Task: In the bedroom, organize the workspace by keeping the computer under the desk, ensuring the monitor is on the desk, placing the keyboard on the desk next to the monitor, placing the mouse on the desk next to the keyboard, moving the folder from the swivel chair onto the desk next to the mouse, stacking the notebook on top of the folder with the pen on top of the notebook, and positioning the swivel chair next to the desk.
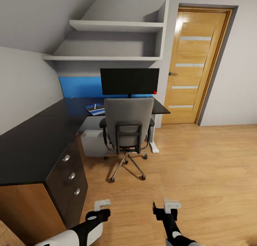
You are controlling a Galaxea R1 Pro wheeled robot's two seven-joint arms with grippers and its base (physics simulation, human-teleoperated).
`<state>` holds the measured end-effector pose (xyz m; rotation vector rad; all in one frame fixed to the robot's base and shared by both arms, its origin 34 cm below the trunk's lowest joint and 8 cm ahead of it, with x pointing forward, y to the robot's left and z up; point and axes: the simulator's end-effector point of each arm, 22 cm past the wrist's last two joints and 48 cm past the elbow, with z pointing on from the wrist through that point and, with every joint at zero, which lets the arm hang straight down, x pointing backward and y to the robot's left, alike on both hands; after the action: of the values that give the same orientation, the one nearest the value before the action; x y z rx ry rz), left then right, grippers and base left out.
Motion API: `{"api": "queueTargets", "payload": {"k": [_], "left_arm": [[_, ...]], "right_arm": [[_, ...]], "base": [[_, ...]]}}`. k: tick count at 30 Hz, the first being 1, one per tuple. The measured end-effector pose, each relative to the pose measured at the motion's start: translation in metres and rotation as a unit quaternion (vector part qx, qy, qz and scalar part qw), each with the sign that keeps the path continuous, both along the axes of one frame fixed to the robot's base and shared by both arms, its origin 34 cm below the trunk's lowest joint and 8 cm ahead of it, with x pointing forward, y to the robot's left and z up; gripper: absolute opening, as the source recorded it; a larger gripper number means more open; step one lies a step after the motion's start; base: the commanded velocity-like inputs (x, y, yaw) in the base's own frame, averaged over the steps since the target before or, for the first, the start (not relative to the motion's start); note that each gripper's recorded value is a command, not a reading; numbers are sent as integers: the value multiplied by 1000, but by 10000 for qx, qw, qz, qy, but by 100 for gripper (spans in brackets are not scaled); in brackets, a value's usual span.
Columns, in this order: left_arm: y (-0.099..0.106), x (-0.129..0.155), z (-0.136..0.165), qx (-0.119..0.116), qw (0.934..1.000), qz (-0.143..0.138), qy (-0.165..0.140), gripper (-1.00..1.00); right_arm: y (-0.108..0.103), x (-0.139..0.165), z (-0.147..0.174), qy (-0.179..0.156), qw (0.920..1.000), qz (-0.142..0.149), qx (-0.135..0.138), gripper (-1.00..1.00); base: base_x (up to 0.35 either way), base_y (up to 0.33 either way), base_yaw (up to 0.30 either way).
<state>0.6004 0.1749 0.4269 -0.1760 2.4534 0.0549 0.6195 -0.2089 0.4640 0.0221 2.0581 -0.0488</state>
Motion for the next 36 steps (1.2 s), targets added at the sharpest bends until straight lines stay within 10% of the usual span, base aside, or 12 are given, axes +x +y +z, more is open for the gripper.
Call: {"api": "queueTargets", "payload": {"k": [15, 24, 36], "left_arm": [[42, -123, -44, 332, 9952, 146, 914, 100], [58, -185, -42, 411, 9972, 365, 508, 100], [93, -186, -18, 631, 9961, 462, 414, 100]], "right_arm": [[-32, -58, -17, 633, 9977, -69, -211, 100], [-33, -127, -39, 1190, 9926, -57, -223, 100], [-33, -130, -18, 1233, 9921, -55, -224, 100]], "base": [[0, 0, 0], [0, 0, 0], [0, 0, 0]]}}
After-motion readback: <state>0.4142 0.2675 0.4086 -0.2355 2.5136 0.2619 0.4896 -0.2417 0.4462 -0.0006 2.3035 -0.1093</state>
